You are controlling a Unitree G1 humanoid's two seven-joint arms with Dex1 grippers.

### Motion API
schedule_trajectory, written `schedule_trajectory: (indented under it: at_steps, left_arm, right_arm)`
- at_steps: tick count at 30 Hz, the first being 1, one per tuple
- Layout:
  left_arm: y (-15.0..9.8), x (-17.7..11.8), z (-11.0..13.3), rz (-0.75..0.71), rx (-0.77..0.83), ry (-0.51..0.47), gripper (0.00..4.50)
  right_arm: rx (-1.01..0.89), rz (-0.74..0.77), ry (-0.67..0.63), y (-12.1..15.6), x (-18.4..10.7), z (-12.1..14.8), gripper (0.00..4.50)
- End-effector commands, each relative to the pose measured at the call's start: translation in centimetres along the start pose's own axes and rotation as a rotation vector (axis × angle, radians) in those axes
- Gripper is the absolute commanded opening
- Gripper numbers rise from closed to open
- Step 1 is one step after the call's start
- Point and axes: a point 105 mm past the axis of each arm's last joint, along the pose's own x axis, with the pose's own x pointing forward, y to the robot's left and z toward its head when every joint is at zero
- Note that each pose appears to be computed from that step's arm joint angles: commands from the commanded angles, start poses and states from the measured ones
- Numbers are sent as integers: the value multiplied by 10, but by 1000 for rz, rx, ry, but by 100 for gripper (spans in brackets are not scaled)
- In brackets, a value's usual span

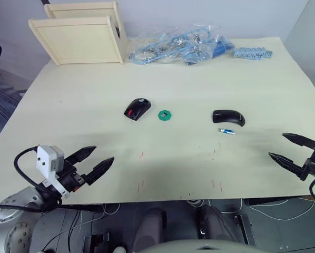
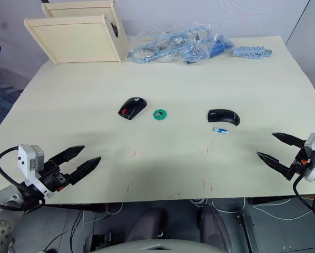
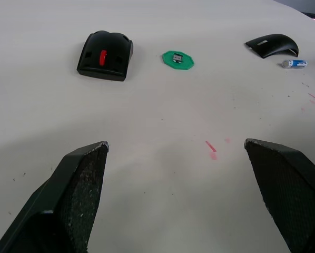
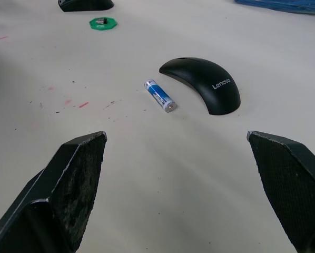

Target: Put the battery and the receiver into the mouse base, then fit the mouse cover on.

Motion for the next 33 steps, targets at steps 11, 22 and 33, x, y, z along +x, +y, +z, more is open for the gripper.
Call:
schedule_trajectory:
  at_steps: [11,22,33]
  left_arm:
    - [13,6,38,-72,95,7,440]
    - [53,53,52,-43,115,116,440]
    - [70,114,71,-52,173,156,440]
  right_arm:
    - [-54,135,-182,32,32,52,450]
    - [-94,287,-275,82,46,105,450]
    - [-101,235,-259,89,37,107,450]
